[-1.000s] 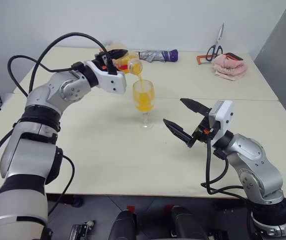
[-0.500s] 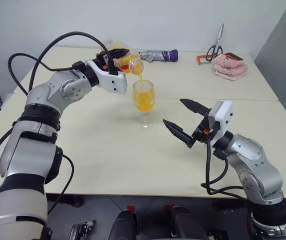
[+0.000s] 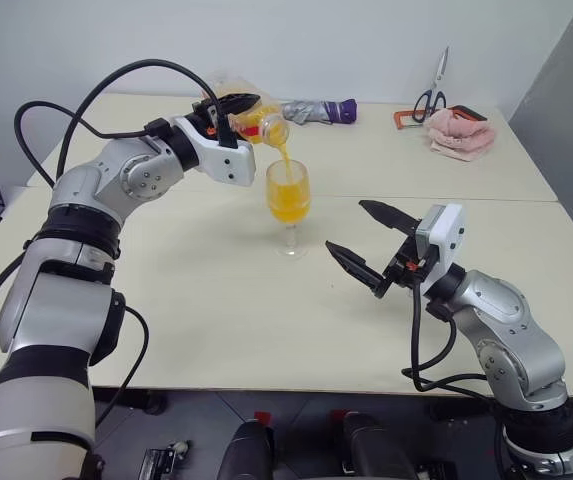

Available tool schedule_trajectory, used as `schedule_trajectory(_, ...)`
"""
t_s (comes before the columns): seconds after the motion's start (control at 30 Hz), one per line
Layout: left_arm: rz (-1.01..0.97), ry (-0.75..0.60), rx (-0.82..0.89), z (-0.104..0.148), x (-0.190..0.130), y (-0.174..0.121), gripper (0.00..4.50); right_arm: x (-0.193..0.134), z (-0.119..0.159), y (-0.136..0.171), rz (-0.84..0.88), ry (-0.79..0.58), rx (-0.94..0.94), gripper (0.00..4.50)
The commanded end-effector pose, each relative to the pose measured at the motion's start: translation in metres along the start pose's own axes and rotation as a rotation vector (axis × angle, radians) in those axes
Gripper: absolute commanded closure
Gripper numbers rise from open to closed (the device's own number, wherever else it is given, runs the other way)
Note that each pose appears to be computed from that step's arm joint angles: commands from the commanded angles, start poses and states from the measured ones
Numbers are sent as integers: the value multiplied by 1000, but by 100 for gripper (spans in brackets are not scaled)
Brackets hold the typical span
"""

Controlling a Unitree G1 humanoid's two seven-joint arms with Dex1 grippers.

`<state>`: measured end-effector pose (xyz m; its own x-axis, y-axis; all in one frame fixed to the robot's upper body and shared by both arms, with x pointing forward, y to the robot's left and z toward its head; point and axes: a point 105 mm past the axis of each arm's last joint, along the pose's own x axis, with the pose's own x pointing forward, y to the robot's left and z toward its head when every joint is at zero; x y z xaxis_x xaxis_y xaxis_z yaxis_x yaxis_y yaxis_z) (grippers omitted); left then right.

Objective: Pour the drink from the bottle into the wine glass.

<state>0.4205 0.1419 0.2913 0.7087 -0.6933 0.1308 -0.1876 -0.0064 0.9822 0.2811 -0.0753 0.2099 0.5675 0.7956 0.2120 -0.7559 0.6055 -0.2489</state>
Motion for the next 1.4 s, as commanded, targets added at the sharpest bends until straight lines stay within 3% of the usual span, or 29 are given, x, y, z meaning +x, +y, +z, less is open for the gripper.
schedule_trajectory(0.03, 72, -5, 44, -1, 0, 28, 281, 0, 12, 2, 8, -45, -21, 0)
schedule_trajectory(1.1, 72, 3, 48, -2, 0, 26, 281, 0, 11, 3, 14, -41, -21, 0)
schedule_trajectory(1.4, 98, 19, -32, -3, 3, 26, 281, 0, 11, 2, 10, -45, -23, 0)
